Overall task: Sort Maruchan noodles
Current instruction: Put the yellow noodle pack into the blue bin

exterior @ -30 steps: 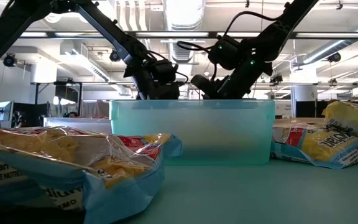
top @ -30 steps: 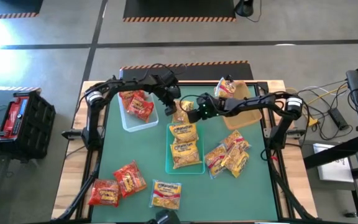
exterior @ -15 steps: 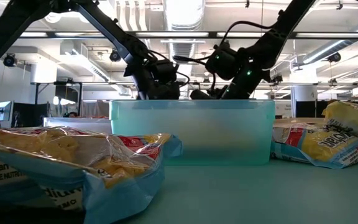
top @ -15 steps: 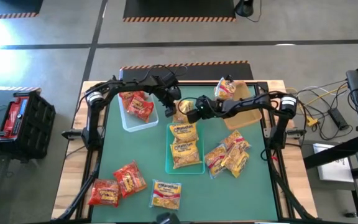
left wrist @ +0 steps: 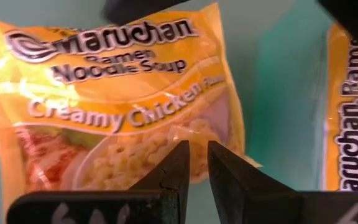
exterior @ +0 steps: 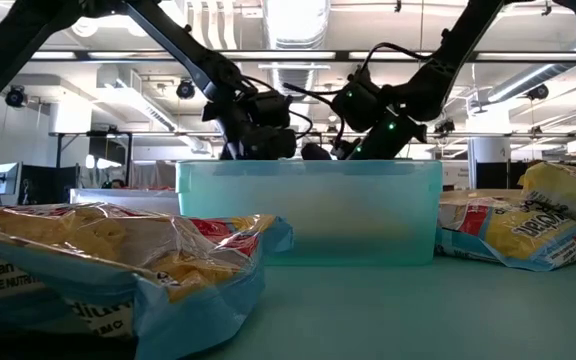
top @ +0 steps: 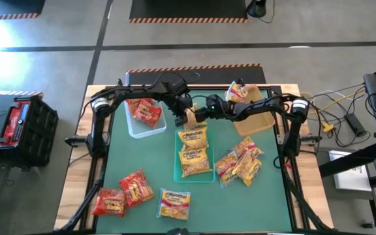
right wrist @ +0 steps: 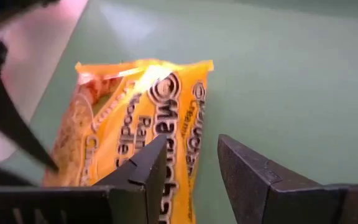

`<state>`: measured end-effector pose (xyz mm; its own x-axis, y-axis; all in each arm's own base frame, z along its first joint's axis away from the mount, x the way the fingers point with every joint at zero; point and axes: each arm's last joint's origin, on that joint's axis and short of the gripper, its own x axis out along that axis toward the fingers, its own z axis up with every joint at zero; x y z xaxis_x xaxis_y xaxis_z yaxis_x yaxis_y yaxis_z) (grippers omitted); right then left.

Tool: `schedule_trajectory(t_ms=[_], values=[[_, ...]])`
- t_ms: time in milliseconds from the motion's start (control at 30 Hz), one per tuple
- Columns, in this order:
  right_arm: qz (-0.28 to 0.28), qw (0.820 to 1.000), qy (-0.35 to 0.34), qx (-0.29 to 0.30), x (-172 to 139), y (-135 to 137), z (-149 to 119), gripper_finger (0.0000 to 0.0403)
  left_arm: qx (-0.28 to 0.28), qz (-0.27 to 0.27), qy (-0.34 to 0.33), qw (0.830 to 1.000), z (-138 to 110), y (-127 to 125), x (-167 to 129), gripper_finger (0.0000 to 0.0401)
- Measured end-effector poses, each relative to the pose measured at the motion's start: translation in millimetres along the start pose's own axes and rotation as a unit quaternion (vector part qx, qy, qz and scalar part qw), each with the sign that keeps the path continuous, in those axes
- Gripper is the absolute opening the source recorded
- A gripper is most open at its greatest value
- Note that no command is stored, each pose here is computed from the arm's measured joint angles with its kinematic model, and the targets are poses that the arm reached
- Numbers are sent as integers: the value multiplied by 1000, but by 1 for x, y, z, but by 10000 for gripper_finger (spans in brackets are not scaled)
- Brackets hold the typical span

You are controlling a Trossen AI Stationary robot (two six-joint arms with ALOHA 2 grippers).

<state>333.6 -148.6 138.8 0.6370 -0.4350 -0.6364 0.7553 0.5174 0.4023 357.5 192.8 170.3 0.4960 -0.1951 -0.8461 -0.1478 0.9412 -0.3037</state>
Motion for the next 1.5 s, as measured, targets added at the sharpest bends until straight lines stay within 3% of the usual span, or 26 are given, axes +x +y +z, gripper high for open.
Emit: schedule_trajectory(t_ms=[233, 400, 833, 1267, 1500], values=[[29, 999, 41, 10, -8, 2, 1, 132, -9, 6, -2, 1000, 0, 4, -2, 40], [48, 997, 58, 34, -8, 2, 1, 137, -10, 65, 16, 998, -6, 8, 2, 40], [80, 991, 88, 59, -9, 1, 2, 206, -63, 59, 0, 996, -26, 13, 17, 40], [57, 991, 88, 83, -15, -12, 15, 209, -68, 62, 5, 996, -28, 13, 19, 40], [76, 987, 106, 92, -16, -10, 13, 209, -80, 64, 9, 995, -29, 13, 18, 40]])
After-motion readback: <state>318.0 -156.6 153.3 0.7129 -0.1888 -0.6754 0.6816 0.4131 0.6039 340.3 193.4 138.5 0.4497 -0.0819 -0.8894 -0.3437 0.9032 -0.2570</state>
